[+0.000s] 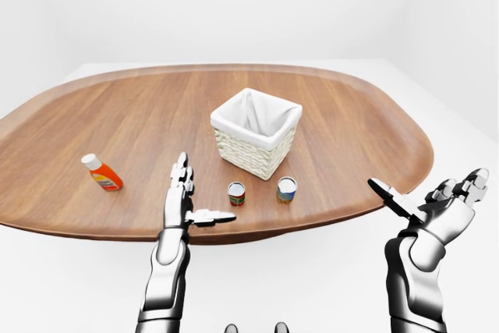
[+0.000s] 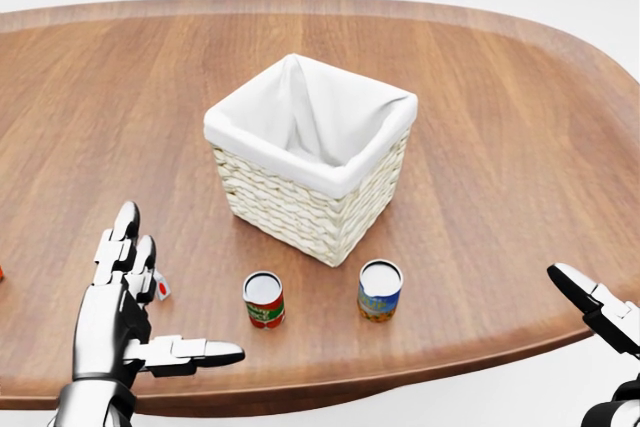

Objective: Pick up the alphabet soup and the cream cheese box, and put them in the basket.

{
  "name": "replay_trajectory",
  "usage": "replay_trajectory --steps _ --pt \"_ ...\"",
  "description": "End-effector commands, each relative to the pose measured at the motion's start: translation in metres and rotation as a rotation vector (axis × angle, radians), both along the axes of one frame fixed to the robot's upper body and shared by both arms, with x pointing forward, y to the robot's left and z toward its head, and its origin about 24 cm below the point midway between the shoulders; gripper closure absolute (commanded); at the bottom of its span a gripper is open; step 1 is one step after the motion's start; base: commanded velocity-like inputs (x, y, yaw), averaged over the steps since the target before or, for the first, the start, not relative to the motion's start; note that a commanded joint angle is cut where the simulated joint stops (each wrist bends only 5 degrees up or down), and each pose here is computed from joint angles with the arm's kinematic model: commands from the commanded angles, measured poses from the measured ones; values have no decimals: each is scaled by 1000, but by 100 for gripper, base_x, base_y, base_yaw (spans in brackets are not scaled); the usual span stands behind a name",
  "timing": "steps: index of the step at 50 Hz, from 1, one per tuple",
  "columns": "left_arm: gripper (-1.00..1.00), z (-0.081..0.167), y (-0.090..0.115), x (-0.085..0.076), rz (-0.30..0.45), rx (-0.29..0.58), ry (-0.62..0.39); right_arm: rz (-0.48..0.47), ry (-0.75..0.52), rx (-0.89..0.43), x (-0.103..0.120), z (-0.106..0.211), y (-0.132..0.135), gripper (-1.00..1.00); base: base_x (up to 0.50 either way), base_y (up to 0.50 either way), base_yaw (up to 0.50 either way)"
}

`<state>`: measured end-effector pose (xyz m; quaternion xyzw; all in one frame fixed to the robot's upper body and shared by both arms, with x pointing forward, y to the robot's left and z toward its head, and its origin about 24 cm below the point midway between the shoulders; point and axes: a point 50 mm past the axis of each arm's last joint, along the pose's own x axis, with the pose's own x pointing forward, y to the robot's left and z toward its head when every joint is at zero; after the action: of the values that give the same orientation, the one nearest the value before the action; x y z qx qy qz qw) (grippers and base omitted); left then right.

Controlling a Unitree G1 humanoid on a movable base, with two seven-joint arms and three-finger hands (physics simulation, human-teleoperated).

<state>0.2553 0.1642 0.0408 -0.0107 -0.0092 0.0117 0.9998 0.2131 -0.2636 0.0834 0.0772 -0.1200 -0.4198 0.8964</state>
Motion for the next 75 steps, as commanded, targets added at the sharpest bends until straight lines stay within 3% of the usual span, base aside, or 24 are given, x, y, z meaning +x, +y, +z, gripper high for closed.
replay_trajectory --steps 1,24,66,75 --pt "-100 1 3 0 30 3 -6 1 0 2 0 0 0 -100 17 0 0" --pt "-100 0 11 3 91 -17 7 0 1 1 0 0 0 -100 18 0 0" --pt "-100 3 17 4 108 -89 1 2 0 -1 0 0 0 -100 18 0 0" --pt "-100 7 18 1 135 -66 -25 1 4 1 0 -1 0 -100 18 0 0"
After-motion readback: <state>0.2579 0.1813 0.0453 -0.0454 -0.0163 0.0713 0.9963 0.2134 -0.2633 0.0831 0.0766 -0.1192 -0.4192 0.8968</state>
